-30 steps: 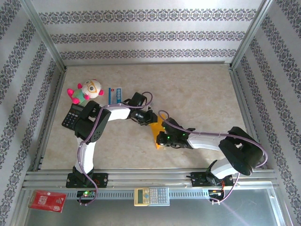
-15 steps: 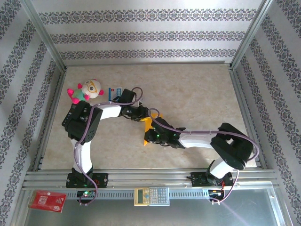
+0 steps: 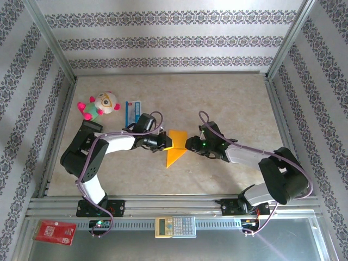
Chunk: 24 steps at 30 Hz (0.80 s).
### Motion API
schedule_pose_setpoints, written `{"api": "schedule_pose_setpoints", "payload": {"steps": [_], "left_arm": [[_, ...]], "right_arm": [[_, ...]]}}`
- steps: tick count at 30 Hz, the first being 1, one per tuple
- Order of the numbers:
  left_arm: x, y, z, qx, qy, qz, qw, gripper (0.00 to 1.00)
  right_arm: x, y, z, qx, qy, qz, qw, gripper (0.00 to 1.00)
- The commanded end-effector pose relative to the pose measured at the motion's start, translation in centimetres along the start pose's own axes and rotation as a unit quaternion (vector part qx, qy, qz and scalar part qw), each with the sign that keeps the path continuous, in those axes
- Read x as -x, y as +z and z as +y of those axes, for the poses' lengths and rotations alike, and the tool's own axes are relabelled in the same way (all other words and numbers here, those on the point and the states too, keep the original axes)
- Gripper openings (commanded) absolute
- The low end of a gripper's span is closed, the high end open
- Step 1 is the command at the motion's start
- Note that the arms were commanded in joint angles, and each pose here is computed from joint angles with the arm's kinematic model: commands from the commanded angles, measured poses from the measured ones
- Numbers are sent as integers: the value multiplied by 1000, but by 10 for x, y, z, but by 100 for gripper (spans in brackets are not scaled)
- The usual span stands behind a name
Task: Fold a paper plane with a square sheet of paper (pick it up from the middle)
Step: Rotate the paper at the center of the table.
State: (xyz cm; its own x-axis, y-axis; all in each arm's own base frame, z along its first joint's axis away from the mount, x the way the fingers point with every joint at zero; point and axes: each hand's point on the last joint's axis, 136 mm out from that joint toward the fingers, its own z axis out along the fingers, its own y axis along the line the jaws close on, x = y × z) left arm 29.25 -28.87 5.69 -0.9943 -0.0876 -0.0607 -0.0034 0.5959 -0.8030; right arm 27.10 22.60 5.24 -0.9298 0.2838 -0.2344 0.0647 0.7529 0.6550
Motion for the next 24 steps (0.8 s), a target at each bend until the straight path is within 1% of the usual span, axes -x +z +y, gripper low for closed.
{"api": "schedule_pose_setpoints", "payload": {"steps": [1, 8, 13, 19, 22, 24], "left_arm": [[1, 10, 10, 7, -7, 6, 1000, 4], [-5, 16, 40, 29, -32, 14, 999, 2], [-12, 20, 53, 28, -44, 18, 998, 2], [-15, 21, 58, 23, -52, 19, 998, 1], [-16, 21, 58, 21, -52, 21, 998, 1], [-16, 21, 58, 21, -53, 22, 998, 1]], "right_arm": [[3, 2, 10, 16, -10, 17, 1000, 35], [0, 13, 6, 11, 2, 37, 999, 48], [-1, 20, 10, 20, 8, 49, 999, 53], [-3, 25, 9, 23, 12, 56, 998, 53], [-2, 28, 11, 29, 13, 56, 998, 49], [-1, 29, 12, 32, 12, 56, 998, 45]]}}
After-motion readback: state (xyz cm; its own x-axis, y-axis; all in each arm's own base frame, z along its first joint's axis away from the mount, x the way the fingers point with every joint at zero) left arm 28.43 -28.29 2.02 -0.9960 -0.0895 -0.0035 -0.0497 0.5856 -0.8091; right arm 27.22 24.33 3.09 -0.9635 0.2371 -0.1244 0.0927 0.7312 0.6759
